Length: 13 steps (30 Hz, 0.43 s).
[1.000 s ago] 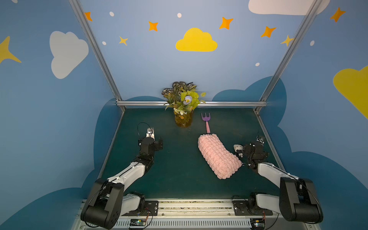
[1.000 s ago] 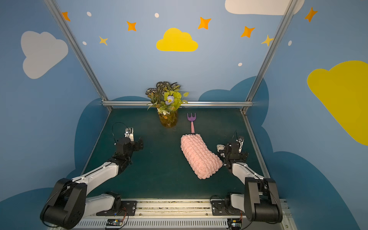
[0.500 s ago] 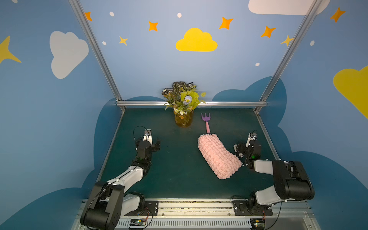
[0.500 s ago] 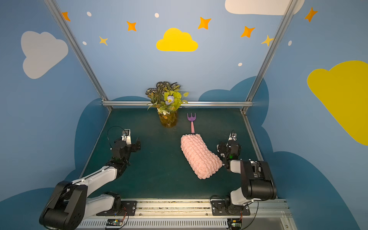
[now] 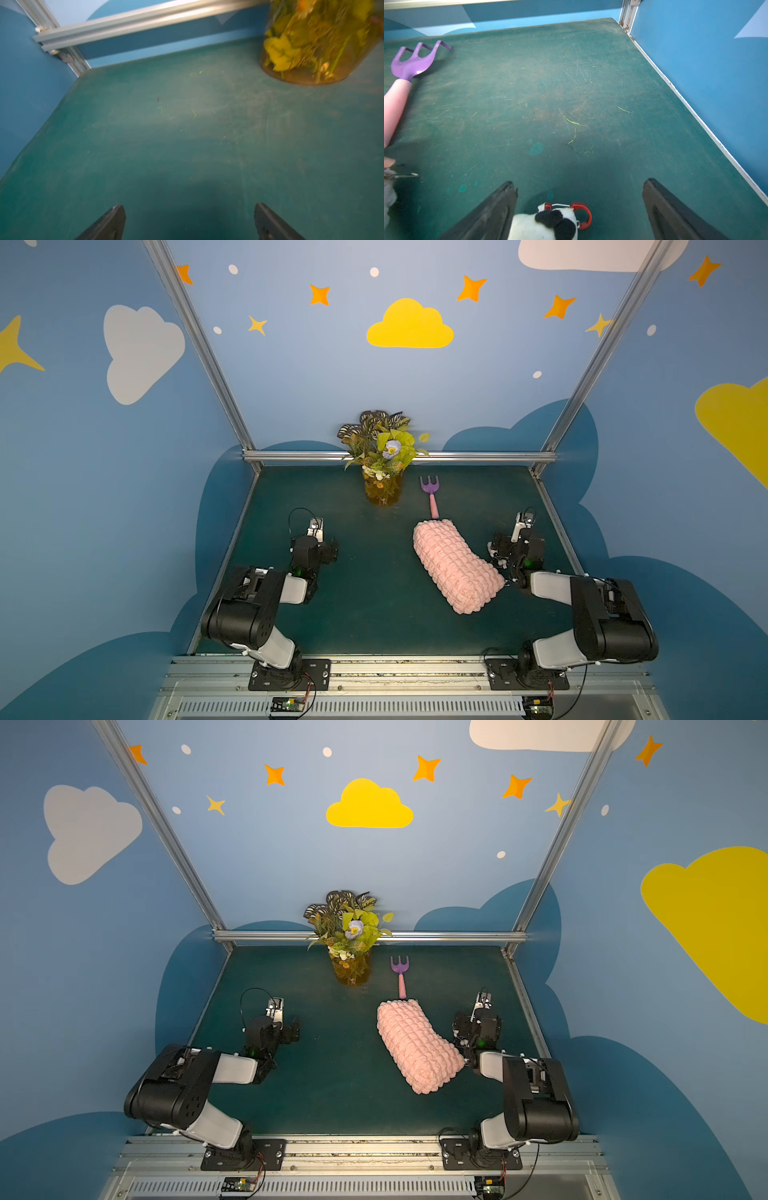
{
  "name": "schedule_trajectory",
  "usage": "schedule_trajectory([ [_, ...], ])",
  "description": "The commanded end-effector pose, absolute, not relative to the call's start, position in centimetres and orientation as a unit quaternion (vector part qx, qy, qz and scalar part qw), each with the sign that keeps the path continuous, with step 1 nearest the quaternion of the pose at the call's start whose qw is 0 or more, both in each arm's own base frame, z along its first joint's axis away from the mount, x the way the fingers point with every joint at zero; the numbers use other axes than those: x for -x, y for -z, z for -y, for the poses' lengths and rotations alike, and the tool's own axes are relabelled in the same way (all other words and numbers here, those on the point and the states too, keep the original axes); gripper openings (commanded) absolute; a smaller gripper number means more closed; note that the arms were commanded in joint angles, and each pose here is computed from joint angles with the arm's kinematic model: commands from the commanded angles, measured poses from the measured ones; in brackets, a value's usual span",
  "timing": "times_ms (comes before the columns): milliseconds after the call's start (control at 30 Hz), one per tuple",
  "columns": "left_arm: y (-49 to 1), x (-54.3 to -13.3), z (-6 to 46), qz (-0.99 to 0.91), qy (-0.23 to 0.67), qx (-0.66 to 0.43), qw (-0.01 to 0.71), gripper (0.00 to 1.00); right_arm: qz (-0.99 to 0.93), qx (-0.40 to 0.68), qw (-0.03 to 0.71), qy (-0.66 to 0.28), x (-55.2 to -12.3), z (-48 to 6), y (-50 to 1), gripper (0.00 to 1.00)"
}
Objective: Remove the decoration from the bag
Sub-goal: Reset both arms
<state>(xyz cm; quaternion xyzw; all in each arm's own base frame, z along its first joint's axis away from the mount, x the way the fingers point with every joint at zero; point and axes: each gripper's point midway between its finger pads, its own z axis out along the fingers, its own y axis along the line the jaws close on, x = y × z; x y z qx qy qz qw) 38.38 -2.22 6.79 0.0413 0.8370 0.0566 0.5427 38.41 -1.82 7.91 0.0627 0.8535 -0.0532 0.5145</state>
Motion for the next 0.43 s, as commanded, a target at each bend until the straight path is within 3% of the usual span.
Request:
schedule_trajectory([
  [0,-8.71,-39.28,2.63,-0.817,-0.044,-0.045,0.573,1.00,-0.849,-0.061,0.522,0.056,-38.88,1.77,-8.84,0.98],
  [400,-8.63,-39.17,2.62,-0.818,-0.044,-0.046,0.572,1.00,-0.849,-0.062,0.521,0.054,-38.91,1.79,-8.82,0.98],
])
